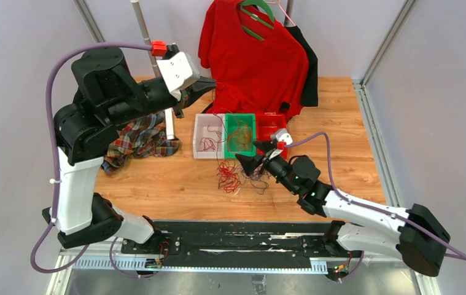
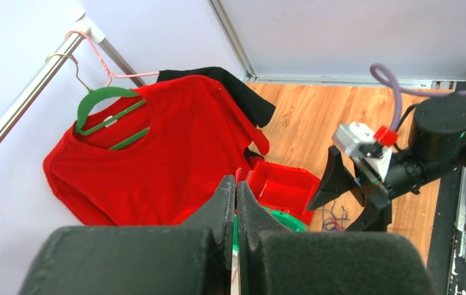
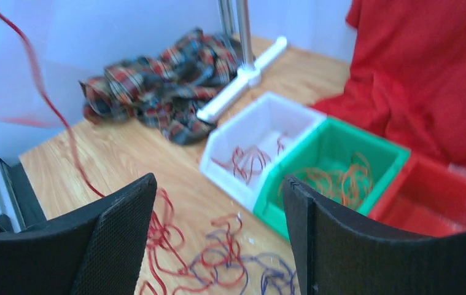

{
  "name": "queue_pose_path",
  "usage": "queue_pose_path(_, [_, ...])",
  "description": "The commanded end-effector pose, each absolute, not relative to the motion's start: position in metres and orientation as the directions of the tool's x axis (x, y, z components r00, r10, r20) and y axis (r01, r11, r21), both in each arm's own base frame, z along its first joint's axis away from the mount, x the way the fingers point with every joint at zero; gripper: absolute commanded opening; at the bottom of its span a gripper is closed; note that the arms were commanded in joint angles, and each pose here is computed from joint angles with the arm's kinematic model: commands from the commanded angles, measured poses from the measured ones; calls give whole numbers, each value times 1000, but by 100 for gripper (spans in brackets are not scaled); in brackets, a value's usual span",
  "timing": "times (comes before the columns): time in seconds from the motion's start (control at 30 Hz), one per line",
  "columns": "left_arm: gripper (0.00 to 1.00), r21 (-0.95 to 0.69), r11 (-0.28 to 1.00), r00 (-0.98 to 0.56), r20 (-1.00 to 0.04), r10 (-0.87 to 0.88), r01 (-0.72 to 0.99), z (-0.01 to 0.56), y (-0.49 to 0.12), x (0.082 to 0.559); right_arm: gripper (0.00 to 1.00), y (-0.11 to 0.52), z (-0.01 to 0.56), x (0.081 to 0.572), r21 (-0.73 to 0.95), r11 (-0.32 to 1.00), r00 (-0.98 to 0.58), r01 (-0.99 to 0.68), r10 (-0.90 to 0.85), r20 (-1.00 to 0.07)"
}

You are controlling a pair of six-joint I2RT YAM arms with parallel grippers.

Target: Untangle the cables

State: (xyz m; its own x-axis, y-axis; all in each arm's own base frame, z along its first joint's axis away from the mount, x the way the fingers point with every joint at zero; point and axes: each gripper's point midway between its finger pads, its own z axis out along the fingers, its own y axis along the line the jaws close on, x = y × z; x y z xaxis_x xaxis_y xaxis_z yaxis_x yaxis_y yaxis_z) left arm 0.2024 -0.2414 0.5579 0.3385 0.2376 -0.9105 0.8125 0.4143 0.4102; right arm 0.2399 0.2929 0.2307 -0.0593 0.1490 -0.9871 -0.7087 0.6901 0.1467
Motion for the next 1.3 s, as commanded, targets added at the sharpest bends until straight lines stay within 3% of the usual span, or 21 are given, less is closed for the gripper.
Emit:
queue_pose_path(0.0, [0, 446, 434, 381, -895, 232, 783, 569, -237, 205, 75, 315, 272, 220, 33, 582, 26, -812, 93, -995])
queue_pose_path(0.27, [1, 473, 447, 417, -881, 223, 759, 580, -230, 201, 76, 371, 304, 214, 21, 425, 37, -905, 128, -991])
queue_pose_path(0.4, [1, 483, 462, 430, -875, 222, 743, 586, -227, 201, 73, 392, 277, 229, 50, 430, -11, -901, 92, -996])
queue_pose_path(0.57, [0, 503, 504, 471, -859, 201, 702, 605, -216, 198, 62, 404, 220, 243, 86, 467, -85, -880, 22, -996])
queue_pose_path(0.7, [1, 535, 574, 535, -824, 189, 620, 631, -199, 197, 53, 395, 160, 247, 104, 516, -150, -850, -48, -987])
queue_pose_path(1.1, [0, 566, 796, 758, -611, 229, 216, 726, -132, 187, 44, 324, 46, 228, 109, 657, -286, -746, -169, -943])
queue_pose_path(1.27, [1, 540, 833, 794, -557, 242, 125, 747, -119, 183, 27, 301, 33, 222, 116, 699, -311, -706, -159, -937])
